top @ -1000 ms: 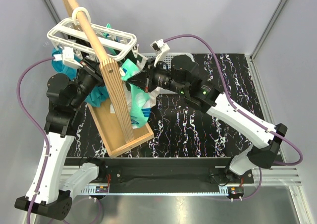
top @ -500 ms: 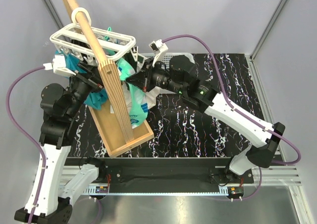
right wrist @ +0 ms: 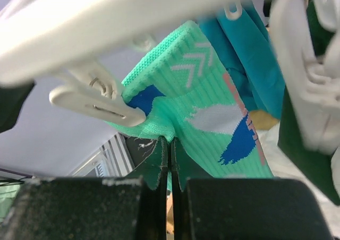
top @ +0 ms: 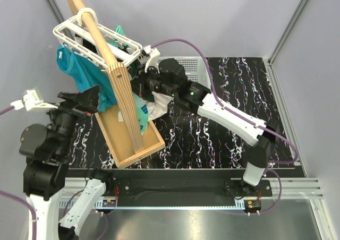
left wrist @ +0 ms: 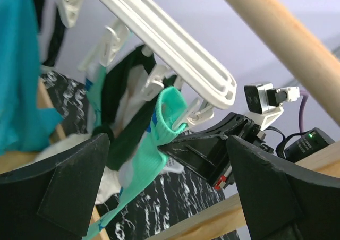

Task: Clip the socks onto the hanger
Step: Clamp the sock onto the hanger, then reset both arms

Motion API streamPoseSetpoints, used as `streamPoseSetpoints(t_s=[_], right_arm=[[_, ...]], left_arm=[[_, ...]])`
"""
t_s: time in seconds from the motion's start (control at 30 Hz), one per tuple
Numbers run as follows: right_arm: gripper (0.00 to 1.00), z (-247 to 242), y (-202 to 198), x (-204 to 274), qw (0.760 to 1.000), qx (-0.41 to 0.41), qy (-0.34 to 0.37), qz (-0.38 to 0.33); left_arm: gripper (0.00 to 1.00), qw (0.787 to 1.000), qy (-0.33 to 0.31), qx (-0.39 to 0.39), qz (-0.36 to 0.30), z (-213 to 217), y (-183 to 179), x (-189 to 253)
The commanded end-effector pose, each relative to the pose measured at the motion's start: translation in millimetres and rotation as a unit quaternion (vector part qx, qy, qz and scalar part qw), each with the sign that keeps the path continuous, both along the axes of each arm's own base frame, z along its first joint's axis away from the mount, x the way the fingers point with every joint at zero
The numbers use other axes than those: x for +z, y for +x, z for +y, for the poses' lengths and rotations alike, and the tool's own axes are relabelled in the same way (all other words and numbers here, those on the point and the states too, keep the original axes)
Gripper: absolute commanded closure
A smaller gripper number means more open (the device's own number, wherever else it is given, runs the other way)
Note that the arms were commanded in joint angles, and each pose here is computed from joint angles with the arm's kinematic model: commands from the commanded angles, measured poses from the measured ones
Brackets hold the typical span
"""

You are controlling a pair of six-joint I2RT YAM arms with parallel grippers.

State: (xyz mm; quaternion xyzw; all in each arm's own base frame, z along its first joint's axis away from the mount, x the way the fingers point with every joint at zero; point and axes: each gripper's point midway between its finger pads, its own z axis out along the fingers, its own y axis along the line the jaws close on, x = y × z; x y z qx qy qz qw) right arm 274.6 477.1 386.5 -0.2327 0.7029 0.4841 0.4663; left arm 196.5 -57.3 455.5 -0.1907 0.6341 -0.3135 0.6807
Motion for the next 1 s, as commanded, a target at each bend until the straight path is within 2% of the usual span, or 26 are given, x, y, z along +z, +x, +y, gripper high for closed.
streamPoseSetpoints(t_s=[0.0,0.03,0.07,0.17,0.23,0.27,0.53,0.57,0.6,0.67,0.7,0.83,0.87,0.93,0.97], right_arm=[[0.98,10,2,33,0.999,0.008,0.023,-0.046],[0.94,12,2,38,0.998,0.010,0.026,-0.049],[0.84,14,2,36,0.999,0.011,0.024,-0.045],[0.67,11,8,31,0.999,-0.005,0.014,-0.034],[0.61,7,11,24,0.999,-0.020,0.001,-0.025],[0.54,3,10,25,0.999,-0.023,-0.002,-0.024],[0.33,-46,5,-9,0.994,-0.084,-0.071,0.001],[0.30,-57,0,-2,0.993,-0.093,-0.070,-0.004],[0.21,-68,1,-17,0.990,-0.108,-0.095,0.006],[0.11,-88,-5,-14,0.987,-0.126,-0.100,0.007],[0.01,-117,-13,-36,0.979,-0.154,-0.130,0.018],[0.00,-144,-20,-74,0.969,-0.179,-0.166,0.039],[0.00,-154,-23,-103,0.962,-0.187,-0.193,0.052],[0.00,-167,-28,-120,0.957,-0.199,-0.201,0.063],[0.00,-176,-32,-148,0.951,-0.202,-0.219,0.076]], left_arm=[[0.01,0.996,0.031,0.083,-0.007,35,-18,-1],[0.01,0.995,0.034,0.090,-0.008,38,-22,-1],[0.01,0.995,0.042,0.092,-0.008,41,-28,-4],[0.01,0.994,0.058,0.094,0.007,43,-35,-17],[0.01,0.994,0.066,0.086,0.023,42,-37,-30],[0.01,0.994,0.068,0.084,0.030,41,-39,-39],[0.01,0.994,0.065,0.043,0.079,27,-43,-92],[0.01,0.994,0.062,0.042,0.082,27,-44,-96],[0.01,0.993,0.062,0.041,0.090,27,-43,-104],[0.01,0.992,0.062,0.041,0.097,26,-43,-111],[0.01,0.991,0.056,0.037,0.116,24,-37,-127],[0.01,0.988,0.049,0.032,0.140,19,-28,-151],[0.01,0.988,0.046,0.032,0.144,18,-25,-155],[0.01,0.987,0.037,0.029,0.154,14,-14,-169],[0.01,0.987,0.032,0.026,0.156,11,-10,-174]])
